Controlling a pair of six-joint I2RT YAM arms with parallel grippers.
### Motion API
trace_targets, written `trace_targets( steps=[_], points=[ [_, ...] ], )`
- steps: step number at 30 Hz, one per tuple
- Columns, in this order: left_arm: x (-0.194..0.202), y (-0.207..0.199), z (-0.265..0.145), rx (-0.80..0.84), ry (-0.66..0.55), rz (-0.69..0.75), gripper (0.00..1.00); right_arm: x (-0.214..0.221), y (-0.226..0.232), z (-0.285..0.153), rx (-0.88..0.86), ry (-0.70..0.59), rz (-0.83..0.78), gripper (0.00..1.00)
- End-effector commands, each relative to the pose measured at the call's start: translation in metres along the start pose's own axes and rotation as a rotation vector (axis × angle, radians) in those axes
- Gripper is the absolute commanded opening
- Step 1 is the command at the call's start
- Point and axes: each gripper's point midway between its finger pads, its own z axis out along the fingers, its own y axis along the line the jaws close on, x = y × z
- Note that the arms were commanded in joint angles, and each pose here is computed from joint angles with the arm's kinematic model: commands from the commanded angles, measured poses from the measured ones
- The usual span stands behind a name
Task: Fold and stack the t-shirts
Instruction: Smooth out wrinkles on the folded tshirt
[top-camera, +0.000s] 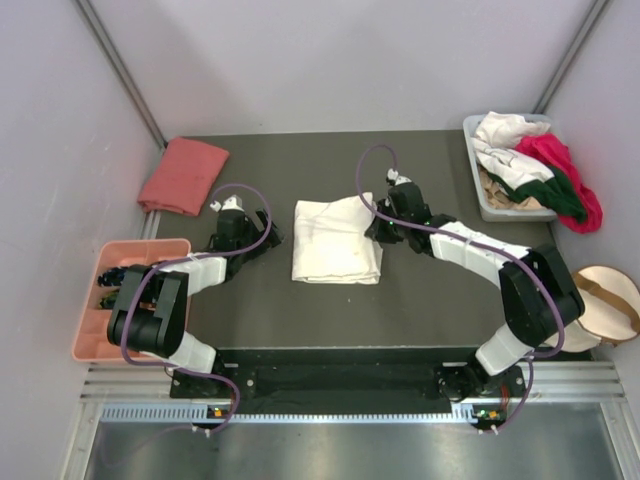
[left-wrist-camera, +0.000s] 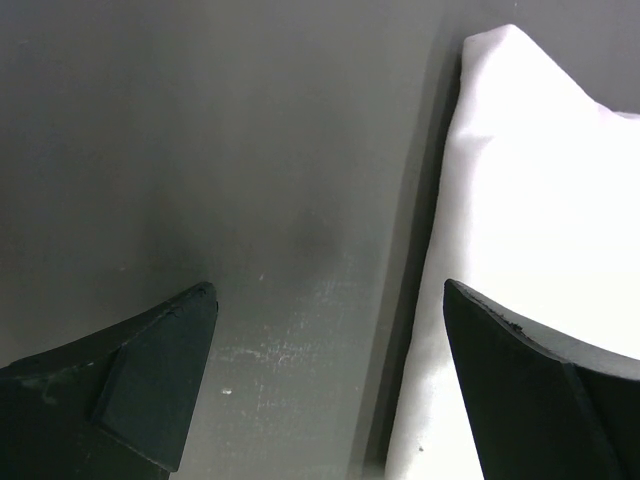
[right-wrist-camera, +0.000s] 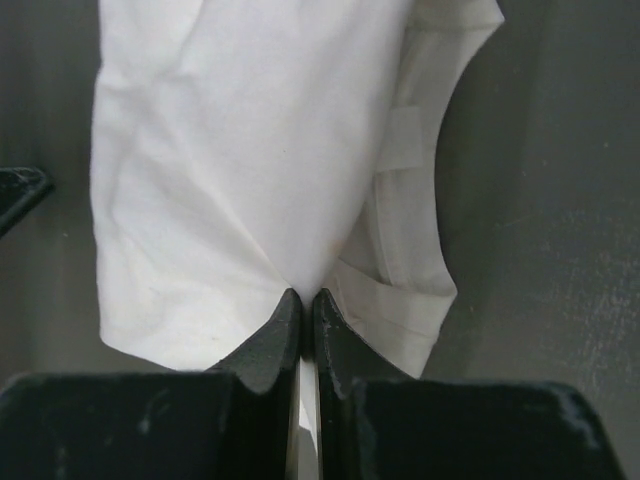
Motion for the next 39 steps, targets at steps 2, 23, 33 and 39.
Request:
trace_targets(
  steps=[2, 23, 33, 39],
  points=[
    [-0.004, -0.005, -0.003, 0.028, -0.022, 0.02, 0.99, 0.007, -0.023, -0.003, 0.084, 0.006, 0.005, 0.0],
    [0.0, -0.004, -0.002, 0.031, -0.008, 0.019, 0.99, -0.063, 0.044, -0.058, -0.154, -0.194, -0.092, 0.77],
    [0.001, -0.005, 0.0, 0.038, 0.0, 0.023, 0.99, -0.031, 0.063, -0.009, -0.31, -0.053, 0.004, 0.79],
    [0.002, -0.006, 0.003, 0.041, 0.009, 0.023, 0.99, -0.009, 0.042, 0.016, -0.24, 0.005, 0.038, 0.79]
  ],
)
